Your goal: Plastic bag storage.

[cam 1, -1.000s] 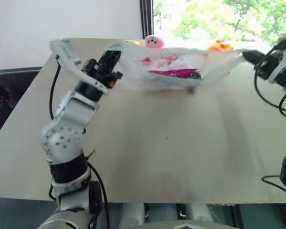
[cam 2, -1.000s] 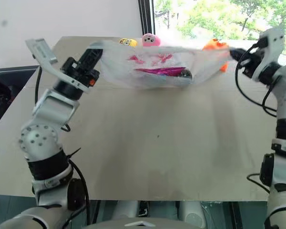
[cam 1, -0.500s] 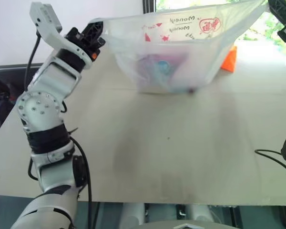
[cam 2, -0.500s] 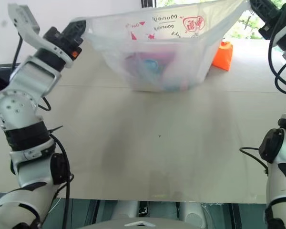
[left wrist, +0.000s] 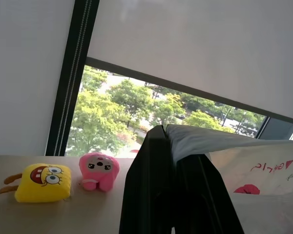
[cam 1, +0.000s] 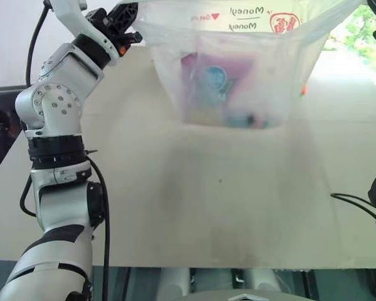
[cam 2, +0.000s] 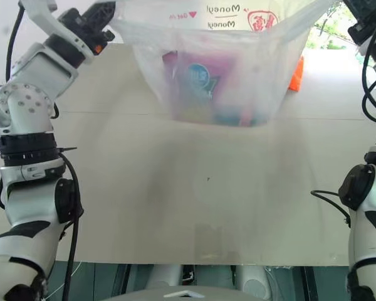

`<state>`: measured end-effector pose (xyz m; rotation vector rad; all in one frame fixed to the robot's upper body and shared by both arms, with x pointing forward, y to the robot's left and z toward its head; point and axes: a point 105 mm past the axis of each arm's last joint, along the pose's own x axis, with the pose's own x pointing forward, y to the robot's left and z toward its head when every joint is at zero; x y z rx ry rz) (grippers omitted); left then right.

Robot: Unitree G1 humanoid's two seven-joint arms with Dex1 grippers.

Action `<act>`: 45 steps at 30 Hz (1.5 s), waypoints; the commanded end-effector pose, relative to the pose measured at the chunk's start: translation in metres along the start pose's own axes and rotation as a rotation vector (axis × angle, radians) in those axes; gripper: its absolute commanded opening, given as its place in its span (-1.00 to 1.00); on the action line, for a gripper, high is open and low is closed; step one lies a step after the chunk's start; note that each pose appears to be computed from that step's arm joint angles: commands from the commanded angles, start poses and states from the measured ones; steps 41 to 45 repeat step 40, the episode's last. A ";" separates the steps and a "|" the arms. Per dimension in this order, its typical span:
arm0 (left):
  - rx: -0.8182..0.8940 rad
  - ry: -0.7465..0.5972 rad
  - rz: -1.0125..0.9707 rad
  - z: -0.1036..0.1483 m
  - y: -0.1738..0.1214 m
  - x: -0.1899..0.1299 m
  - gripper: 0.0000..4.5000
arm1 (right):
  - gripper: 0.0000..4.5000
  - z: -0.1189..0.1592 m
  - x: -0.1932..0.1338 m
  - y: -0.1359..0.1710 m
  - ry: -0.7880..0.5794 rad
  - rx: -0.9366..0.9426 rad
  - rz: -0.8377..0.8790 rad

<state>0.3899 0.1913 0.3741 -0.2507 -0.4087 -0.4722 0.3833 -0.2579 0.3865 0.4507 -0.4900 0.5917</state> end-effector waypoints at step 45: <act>0.282 0.610 0.004 -0.223 -0.051 -0.285 0.99 | 1.00 -0.227 -0.291 0.019 0.746 -0.399 0.145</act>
